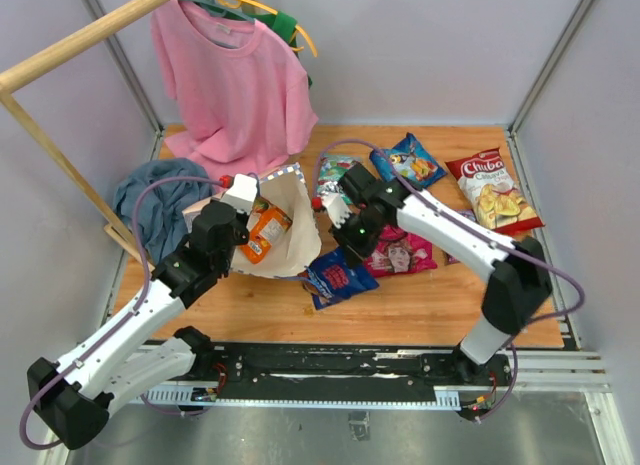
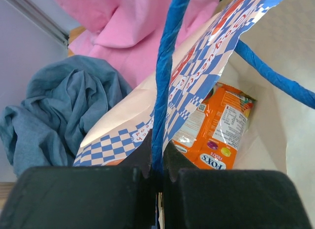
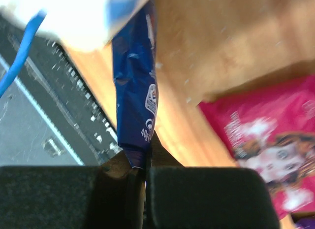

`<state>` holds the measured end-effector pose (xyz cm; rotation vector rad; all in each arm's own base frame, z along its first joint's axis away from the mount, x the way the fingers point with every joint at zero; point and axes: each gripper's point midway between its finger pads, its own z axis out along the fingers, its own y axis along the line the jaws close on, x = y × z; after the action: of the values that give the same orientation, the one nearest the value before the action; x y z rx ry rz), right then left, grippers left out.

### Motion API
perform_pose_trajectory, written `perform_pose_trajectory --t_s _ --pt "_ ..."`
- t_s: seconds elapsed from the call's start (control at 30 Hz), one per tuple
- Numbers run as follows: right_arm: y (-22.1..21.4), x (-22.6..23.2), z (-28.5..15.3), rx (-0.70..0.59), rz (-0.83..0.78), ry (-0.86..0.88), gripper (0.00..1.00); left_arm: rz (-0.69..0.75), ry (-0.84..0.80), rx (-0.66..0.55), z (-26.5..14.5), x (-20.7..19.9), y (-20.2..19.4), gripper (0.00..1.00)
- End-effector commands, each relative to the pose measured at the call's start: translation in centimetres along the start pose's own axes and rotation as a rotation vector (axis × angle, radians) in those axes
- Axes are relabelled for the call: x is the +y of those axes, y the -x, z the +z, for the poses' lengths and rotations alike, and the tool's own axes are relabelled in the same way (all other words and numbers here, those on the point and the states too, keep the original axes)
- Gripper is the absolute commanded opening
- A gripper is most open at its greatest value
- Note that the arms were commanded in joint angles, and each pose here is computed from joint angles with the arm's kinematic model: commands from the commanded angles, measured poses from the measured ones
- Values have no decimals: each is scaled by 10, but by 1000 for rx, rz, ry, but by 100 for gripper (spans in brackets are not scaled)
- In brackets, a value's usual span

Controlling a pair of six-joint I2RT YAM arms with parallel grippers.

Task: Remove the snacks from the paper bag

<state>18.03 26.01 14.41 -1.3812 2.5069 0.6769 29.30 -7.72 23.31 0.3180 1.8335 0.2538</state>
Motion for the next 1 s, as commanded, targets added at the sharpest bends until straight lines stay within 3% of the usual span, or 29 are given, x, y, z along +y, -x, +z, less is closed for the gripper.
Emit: perform_pose_trajectory --t_s 0.0,0.2,0.53,0.57,0.6,0.63,0.67,0.8,0.97 --pt "16 -41 12 101 12 -11 1 -44 25 -35 -3 10 14 1" --pt "33 -87 45 225 70 17 1 -44 17 -43 -4 9 15 1" --pt "65 -148 45 176 121 -31 1 -48 5 -64 -5 8 18 1" --pt "69 -150 44 156 126 -34 4 -46 5 -65 -6 8 18 1" --pt "74 -153 41 136 127 -45 15 -47 6 -67 -6 9 18 1" --pt "79 -154 39 118 124 -52 39 -47 4 -70 -6 9 19 1" --pt "84 -152 37 97 116 -49 50 -46 -2 -77 -7 8 20 1" --pt "102 -145 17 0 76 -58 57 -50 -43 -123 -11 4 28 1" --pt "124 -154 -45 -161 98 -251 74 -52 -60 -175 -16 4 33 1"
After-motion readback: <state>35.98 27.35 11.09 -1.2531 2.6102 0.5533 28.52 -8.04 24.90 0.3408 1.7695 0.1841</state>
